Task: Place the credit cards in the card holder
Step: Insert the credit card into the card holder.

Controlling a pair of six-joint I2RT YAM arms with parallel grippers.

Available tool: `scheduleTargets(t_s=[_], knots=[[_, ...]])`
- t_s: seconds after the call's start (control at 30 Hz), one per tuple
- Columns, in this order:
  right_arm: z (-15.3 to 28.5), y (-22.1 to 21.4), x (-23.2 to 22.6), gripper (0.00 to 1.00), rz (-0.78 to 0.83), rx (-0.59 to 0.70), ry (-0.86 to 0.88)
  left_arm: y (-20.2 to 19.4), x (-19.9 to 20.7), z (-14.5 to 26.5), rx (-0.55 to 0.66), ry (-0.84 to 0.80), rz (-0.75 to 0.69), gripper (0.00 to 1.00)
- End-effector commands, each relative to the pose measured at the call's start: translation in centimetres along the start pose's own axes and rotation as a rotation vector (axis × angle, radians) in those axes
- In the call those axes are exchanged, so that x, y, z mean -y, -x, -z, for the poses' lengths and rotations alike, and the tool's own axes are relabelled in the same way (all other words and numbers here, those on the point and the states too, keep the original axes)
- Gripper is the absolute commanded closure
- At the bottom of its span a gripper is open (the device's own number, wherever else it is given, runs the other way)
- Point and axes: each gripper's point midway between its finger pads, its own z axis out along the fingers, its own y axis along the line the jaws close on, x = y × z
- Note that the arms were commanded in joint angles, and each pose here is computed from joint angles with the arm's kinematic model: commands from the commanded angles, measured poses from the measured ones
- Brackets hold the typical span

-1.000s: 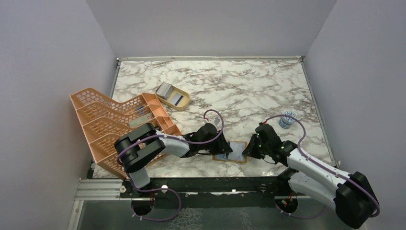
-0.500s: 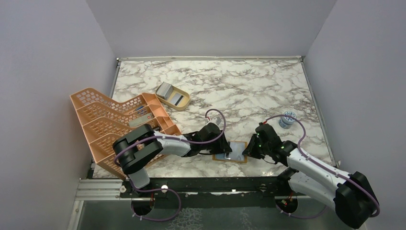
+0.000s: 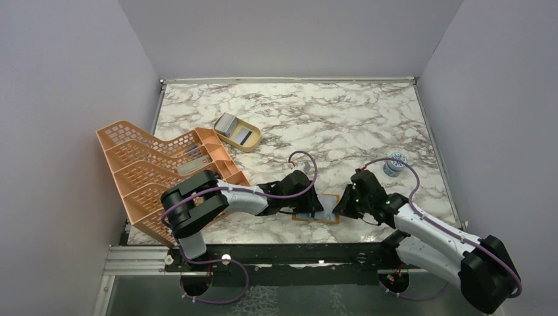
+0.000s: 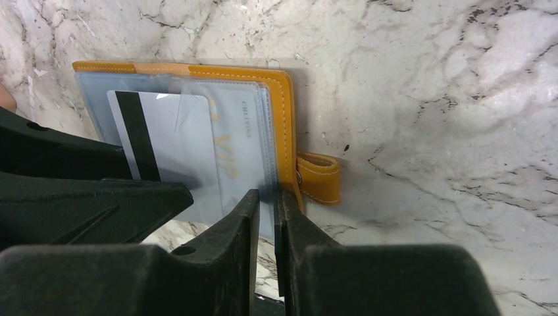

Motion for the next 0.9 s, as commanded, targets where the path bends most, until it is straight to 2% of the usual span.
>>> scheduleTargets(t_s=[0.0, 0.2, 0.6, 0.87], knots=[[0.4, -0.2, -0.1, 0.85, 0.0, -0.003, 0.004, 0.2, -2.0, 0.0, 0.029, 0.102, -0.038, 0.62], [0.4, -0.4, 0.1, 0.85, 0.0, -0.004, 0.003, 1.3, -2.2, 1.2, 0.077, 0.146, -0.07, 0.59], [0.3, -0.5, 0.1, 0.85, 0.001, -0.012, -0.001, 0.5, -2.7, 1.0, 0.048, 0.143, -0.06, 0.59], [0.3, -0.8, 0.3, 0.87, -0.002, -0.017, 0.004, 1.7, -2.5, 2.1, 0.103, 0.16, -0.086, 0.54]])
